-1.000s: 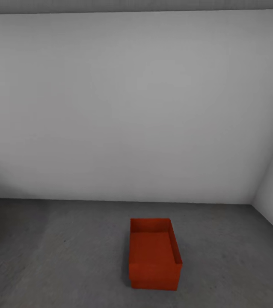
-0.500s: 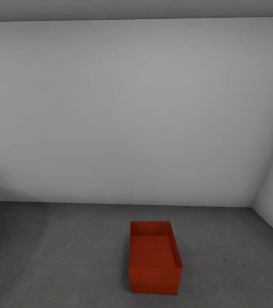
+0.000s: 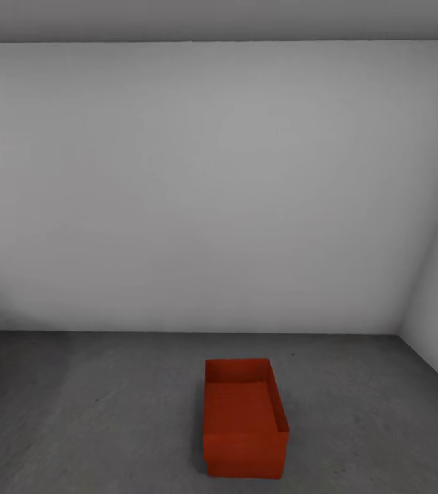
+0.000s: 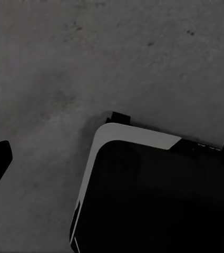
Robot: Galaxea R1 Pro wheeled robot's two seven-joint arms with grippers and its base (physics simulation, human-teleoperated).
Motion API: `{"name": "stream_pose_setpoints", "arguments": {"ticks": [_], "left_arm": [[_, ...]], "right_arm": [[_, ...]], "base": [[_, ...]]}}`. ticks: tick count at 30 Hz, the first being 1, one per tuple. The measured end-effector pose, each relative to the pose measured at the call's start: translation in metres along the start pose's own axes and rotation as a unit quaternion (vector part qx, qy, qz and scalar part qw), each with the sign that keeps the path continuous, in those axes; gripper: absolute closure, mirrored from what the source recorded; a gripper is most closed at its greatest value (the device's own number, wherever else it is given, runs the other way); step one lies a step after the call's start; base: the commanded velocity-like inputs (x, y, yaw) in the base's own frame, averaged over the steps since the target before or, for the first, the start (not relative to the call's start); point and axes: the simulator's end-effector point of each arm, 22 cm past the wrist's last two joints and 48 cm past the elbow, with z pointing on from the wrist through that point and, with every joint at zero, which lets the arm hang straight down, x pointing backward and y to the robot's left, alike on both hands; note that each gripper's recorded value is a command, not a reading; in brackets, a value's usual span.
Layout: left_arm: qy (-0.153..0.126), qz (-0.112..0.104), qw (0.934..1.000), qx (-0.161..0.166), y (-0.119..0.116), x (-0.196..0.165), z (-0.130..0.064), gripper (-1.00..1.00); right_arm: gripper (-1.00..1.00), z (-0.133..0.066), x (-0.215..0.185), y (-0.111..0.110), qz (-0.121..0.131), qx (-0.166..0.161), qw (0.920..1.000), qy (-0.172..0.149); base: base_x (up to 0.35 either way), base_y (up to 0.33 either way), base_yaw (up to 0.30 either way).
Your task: Move the two storage containers from the living room to the garage. In the garage, place one container on the floor and stack the other container on top of it (either order is fine).
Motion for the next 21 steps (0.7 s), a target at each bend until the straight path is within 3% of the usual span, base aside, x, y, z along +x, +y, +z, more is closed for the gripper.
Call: {"name": "stream_pose_setpoints", "arguments": {"ticks": [21], "left_arm": [[-0.007,0.004,1.0000,0.002,-0.0031,-0.0061,-0.0004,-1.00]], "right_arm": [[-1.00,-0.0001,-0.0008,-0.0018,-0.001,0.004,1.0000,0.000]], "base": [[0.000,0.000,-0.043]]}}
